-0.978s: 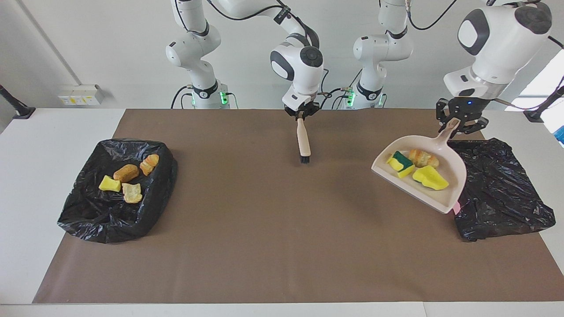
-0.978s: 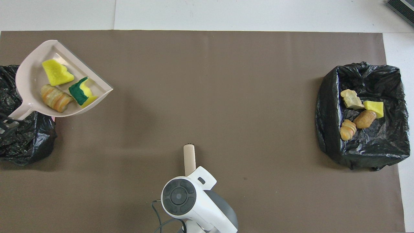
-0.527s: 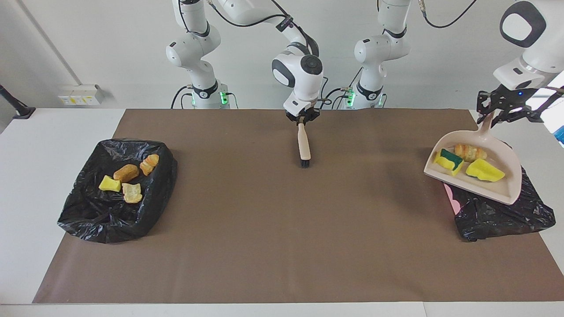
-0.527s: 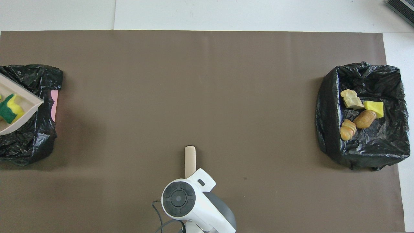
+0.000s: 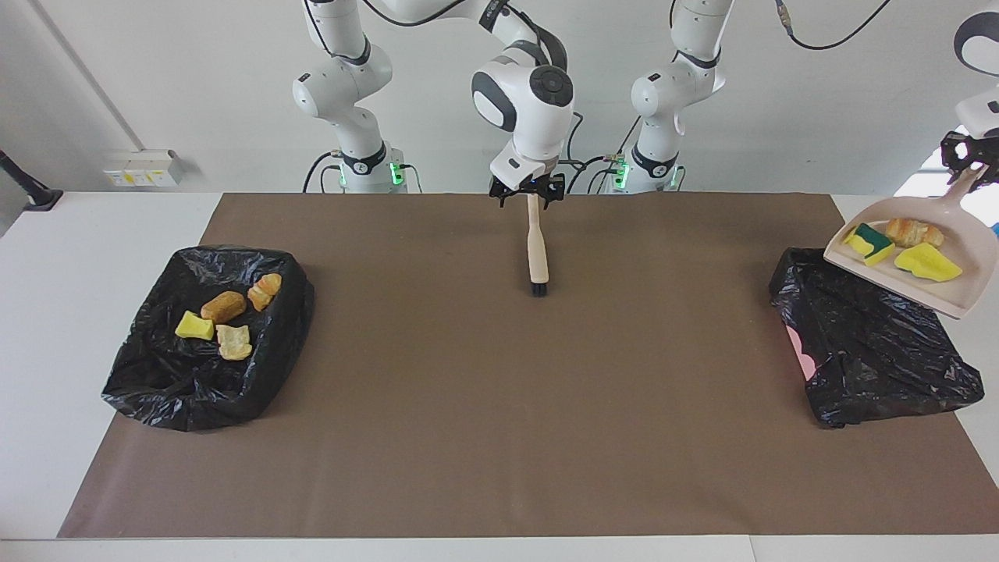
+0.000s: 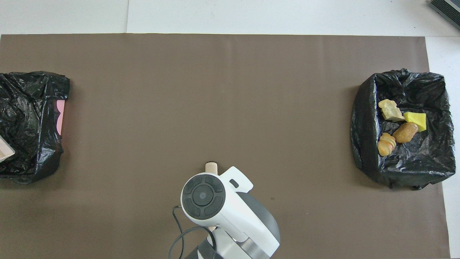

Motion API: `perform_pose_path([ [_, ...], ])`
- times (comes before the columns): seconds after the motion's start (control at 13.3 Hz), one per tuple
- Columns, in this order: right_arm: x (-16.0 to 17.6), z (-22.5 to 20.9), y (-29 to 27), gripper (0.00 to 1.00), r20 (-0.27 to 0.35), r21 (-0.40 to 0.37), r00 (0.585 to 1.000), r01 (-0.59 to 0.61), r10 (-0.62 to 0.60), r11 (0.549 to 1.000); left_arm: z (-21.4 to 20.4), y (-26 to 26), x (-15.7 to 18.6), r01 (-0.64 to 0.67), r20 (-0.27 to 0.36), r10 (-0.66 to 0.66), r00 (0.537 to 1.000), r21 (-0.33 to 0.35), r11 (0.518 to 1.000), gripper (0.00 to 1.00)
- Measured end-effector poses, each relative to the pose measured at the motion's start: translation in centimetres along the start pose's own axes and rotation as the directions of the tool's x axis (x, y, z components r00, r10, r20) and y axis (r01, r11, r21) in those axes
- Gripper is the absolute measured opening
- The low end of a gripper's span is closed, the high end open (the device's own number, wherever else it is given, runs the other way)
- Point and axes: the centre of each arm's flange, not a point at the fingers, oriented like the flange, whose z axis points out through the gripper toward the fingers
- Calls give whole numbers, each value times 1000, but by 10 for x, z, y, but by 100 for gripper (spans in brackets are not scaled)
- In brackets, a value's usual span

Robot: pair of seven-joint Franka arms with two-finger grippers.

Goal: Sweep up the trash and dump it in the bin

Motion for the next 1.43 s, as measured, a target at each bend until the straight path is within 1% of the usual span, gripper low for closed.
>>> perform_pose_path([
  [0.23, 27, -56, 57, 100, 2, 15, 999, 43, -43, 999, 15, -19, 11, -116, 138, 109, 984, 45, 992, 31],
  [0.38, 45, -89, 91, 100, -13, 31, 999, 36, -36, 999, 8, -20, 39, -219, 239, 198, 951, 64, 974, 31],
  [0.45, 55, -104, 110, 100, -23, 40, 999, 30, -29, 999, 2, -19, 54, -259, 275, 230, 934, 75, 963, 31],
  [0.6, 75, -135, 158, 100, -39, 62, 999, 26, -24, 998, -7, -16, 79, -318, 326, 275, 905, 87, 944, 31],
  [0.68, 83, -146, 183, 100, -45, 67, 998, 34, -31, 997, -8, -15, 83, -332, 344, 285, 895, 87, 939, 31],
  [0.83, 99, -161, 232, 100, -68, 63, 996, 69, -65, 996, -9, -15, 85, -343, 355, 293, 888, 86, 935, 31],
  [1.05, 115, -173, 297, 100, -94, 48, 989, 119, -114, 992, -15, -16, 86, -365, 402, 305, 863, 82, 927, 31],
  [1.13, 120, -173, 320, 100, -98, 39, 986, 143, -138, 989, -29, -16, 93, -376, 430, 305, 850, 89, 923, 31],
  [1.2, 123, -173, 339, 100, -100, 12, 981, 167, -165, 986, -44, -16, 99, -379, 447, 301, 842, 95, 920, 31],
  [1.28, 125, -174, 356, 100, -102, -13, 977, 188, -188, 982, -57, -15, 103, -381, 454, 298, 840, 103, 919, 31],
  [1.43, 128, -177, 387, 100, -115, -24, 978, 174, -176, 984, -81, -15, 108, -381, 454, 283, 845, 141, 914, 31],
])
